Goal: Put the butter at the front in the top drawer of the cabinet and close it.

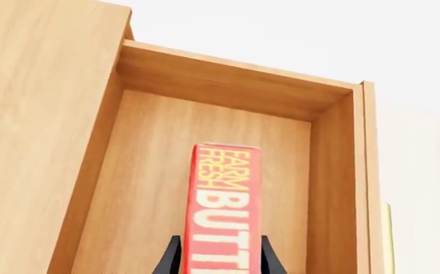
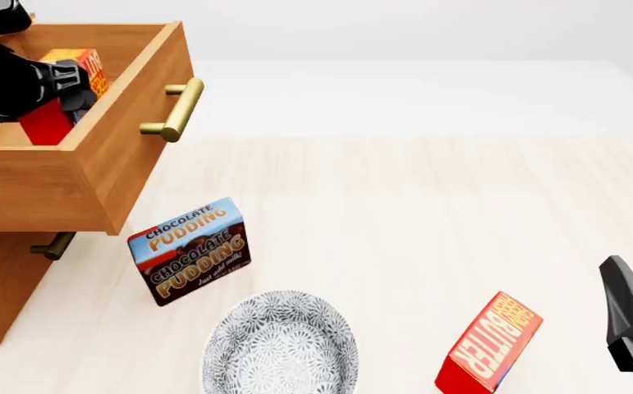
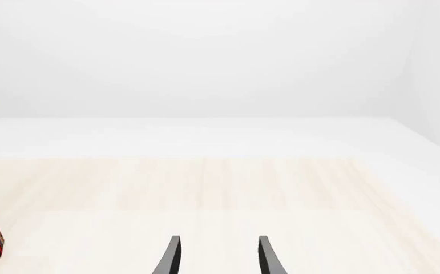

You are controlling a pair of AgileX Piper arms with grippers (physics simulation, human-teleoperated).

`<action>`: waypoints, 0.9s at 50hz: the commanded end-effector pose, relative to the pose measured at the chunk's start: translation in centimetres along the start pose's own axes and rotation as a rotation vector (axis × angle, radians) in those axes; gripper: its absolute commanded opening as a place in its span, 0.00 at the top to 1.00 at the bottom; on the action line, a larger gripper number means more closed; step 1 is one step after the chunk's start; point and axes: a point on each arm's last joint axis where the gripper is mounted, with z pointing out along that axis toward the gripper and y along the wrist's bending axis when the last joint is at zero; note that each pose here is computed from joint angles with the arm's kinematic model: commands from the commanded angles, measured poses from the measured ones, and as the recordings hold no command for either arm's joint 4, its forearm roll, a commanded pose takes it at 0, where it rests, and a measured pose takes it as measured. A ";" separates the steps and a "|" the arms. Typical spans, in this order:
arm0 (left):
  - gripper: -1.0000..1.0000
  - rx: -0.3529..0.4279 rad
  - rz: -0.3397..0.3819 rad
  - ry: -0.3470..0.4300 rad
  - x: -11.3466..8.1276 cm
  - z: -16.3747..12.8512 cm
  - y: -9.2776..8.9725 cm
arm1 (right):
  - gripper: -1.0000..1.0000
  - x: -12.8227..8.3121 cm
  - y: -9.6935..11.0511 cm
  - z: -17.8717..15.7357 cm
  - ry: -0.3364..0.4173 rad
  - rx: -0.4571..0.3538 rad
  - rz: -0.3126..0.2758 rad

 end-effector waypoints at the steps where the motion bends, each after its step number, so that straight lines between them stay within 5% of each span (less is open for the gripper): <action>1: 0.00 0.010 0.010 -0.005 0.0 -0.7 -0.3 | 0.00 0.0 0.0 0.0 0.000 0.000 0.000; 45: 0.00 0.021 0.053 -0.069 -0.2 -7.9 -0.3 | 0.00 0.0 0.0 0.0 -0.001 0.000 0.000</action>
